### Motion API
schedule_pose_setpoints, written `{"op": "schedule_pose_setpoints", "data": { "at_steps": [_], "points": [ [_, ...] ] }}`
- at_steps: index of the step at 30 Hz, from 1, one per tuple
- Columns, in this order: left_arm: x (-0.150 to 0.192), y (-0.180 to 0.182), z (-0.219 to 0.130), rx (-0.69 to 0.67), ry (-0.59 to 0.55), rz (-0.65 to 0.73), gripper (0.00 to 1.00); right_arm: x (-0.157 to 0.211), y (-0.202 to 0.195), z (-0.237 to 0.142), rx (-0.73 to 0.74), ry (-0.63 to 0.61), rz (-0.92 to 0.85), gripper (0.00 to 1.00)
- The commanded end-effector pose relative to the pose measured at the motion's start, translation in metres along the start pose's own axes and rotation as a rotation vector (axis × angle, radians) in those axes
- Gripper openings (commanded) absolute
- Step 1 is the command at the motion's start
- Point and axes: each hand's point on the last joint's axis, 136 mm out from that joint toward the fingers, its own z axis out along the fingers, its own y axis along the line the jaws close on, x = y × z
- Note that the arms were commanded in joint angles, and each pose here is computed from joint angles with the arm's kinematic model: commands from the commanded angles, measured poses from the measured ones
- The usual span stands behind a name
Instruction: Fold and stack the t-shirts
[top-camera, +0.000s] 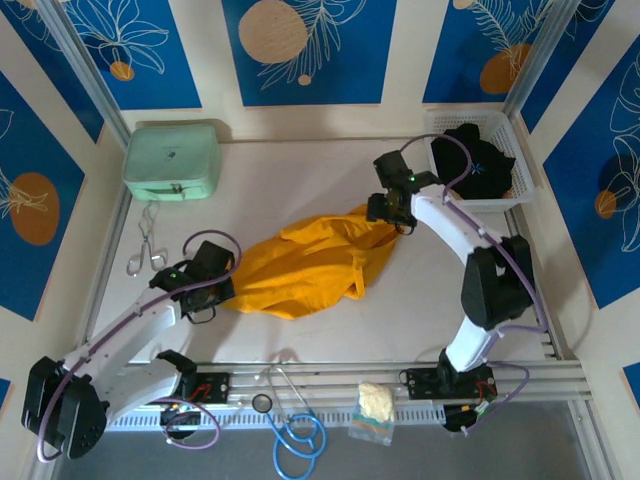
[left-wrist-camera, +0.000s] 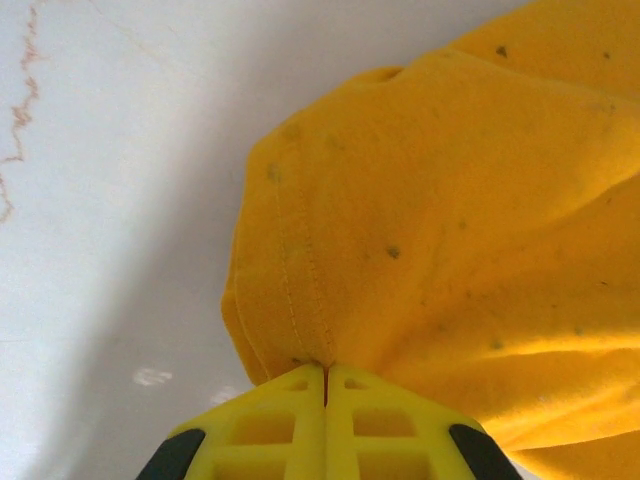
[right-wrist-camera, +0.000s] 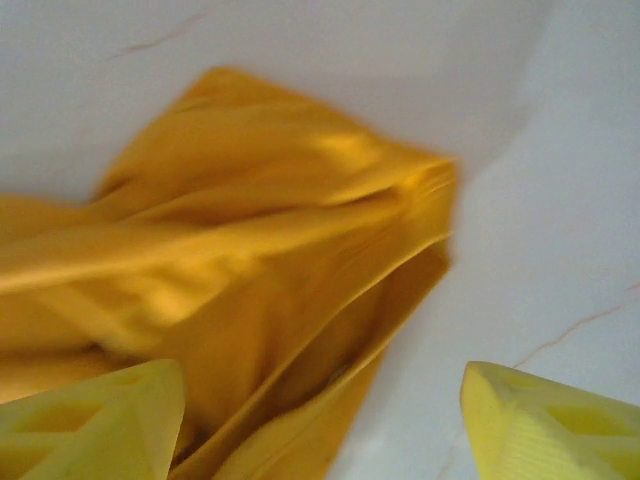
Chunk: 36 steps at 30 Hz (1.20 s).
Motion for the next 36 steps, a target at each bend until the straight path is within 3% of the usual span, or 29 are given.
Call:
{"op": "schedule_pose_setpoints", "data": {
  "at_steps": [1,6,11,13,17,18,26,31,36],
  "points": [
    [0.000,-0.015,0.002,0.032,0.011,0.007,0.00,0.055,0.038,-0.016,-0.088,0.119,-0.032,0.81],
    [-0.003,-0.023,0.004,0.035,0.005,0.027,0.00,0.124,0.060,0.006,-0.101,0.256,0.000,0.81],
    [-0.012,-0.022,-0.004,0.024,-0.028,0.039,0.00,0.143,0.049,0.030,-0.005,0.271,0.026,0.71],
    [-0.014,-0.020,-0.007,0.016,-0.040,0.042,0.00,0.141,0.038,0.034,0.049,0.245,0.033,0.60],
    [-0.017,-0.015,-0.010,0.004,-0.060,0.040,0.00,0.136,0.016,0.031,0.124,0.202,0.065,0.08],
    [-0.018,-0.014,-0.011,-0.001,-0.065,0.038,0.00,0.135,0.009,0.027,0.138,0.187,0.075,0.01],
    [-0.029,-0.004,-0.017,-0.079,-0.099,0.074,0.00,0.141,-0.064,-0.009,0.178,0.127,0.222,0.00],
    [-0.043,-0.005,-0.024,-0.122,-0.125,0.115,0.00,0.157,-0.115,-0.010,0.146,0.143,0.384,0.00],
    [-0.044,-0.010,-0.023,-0.123,-0.106,0.134,0.00,0.161,-0.141,-0.009,0.116,0.136,0.521,0.00]
  ]
}}
